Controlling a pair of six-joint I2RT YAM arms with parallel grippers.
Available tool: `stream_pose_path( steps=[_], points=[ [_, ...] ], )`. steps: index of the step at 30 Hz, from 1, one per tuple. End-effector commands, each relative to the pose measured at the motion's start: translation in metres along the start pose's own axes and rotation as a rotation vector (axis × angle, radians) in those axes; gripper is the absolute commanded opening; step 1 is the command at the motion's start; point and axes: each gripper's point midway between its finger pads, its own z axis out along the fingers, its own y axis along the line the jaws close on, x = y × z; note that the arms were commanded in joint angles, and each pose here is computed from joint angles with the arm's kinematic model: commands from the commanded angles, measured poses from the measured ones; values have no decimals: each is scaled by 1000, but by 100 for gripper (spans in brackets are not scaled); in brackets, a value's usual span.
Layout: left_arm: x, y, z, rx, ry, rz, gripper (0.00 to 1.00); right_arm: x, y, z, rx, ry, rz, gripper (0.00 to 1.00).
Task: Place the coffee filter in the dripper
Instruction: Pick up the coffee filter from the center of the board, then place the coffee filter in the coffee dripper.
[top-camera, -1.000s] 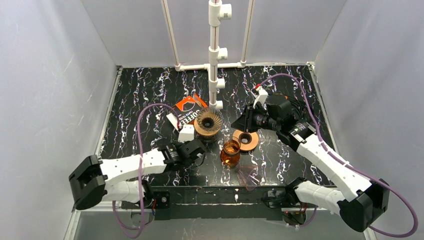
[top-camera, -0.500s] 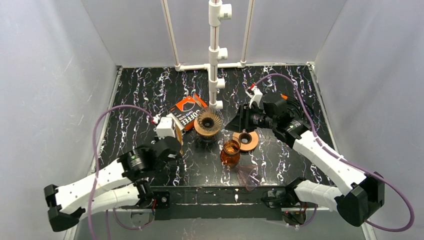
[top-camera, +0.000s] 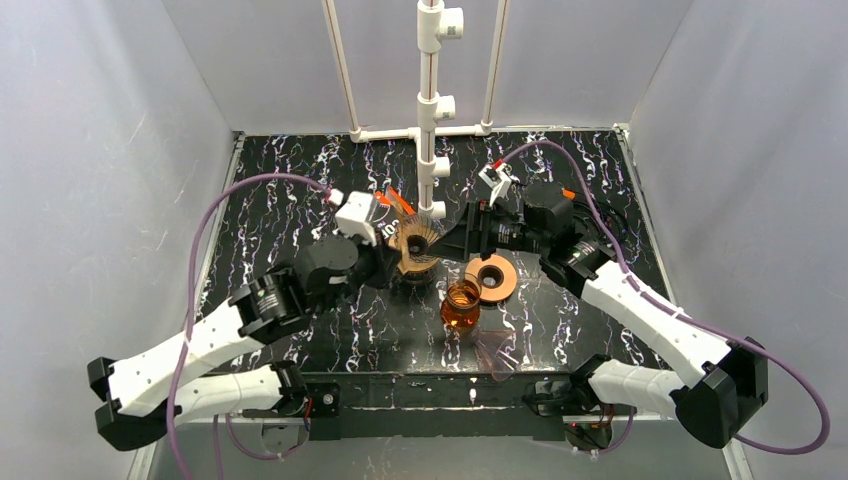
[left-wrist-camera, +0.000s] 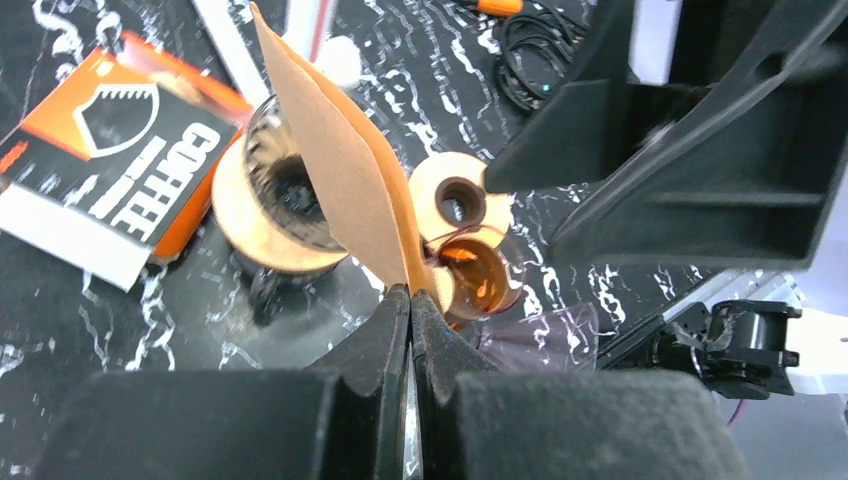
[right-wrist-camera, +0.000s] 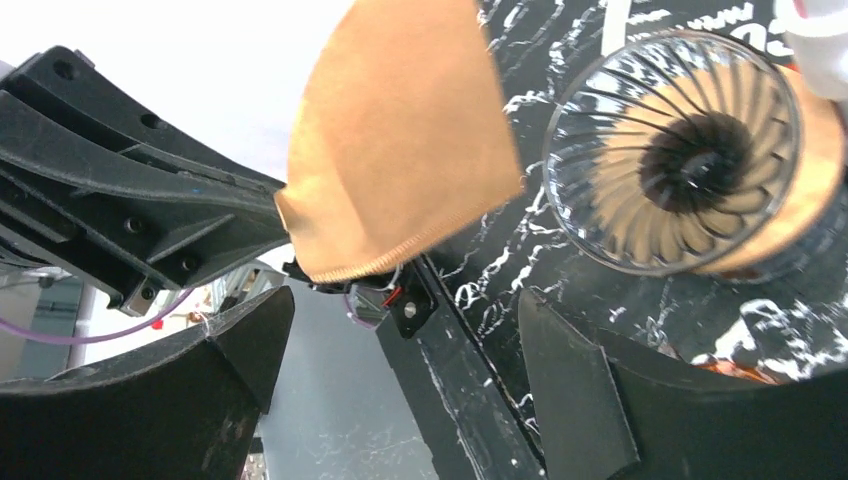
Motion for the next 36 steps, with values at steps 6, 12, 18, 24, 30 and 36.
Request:
stream_pose_path(
  steps=[6,12,18,24,30,36],
  points=[
    [-37,-53,15,148,8,141,0,-39,62,10,-191,-94,-75,94],
    [-47,-60,13,173,-10,131,0,-47,62,16,-188,-103,-91,84],
    [-52,-54,5,160,-27,124,0,-56,52,14,-114,-155,-90,59],
    [-49,-47,1,134,-14,121,0,-54,31,18,-14,-147,-81,43],
    [-47,-49,0,151,-8,116,0,-56,14,17,91,-134,-104,44],
    [-38,-54,7,164,34,149,0,-57,19,23,67,-110,-114,58]
  ],
)
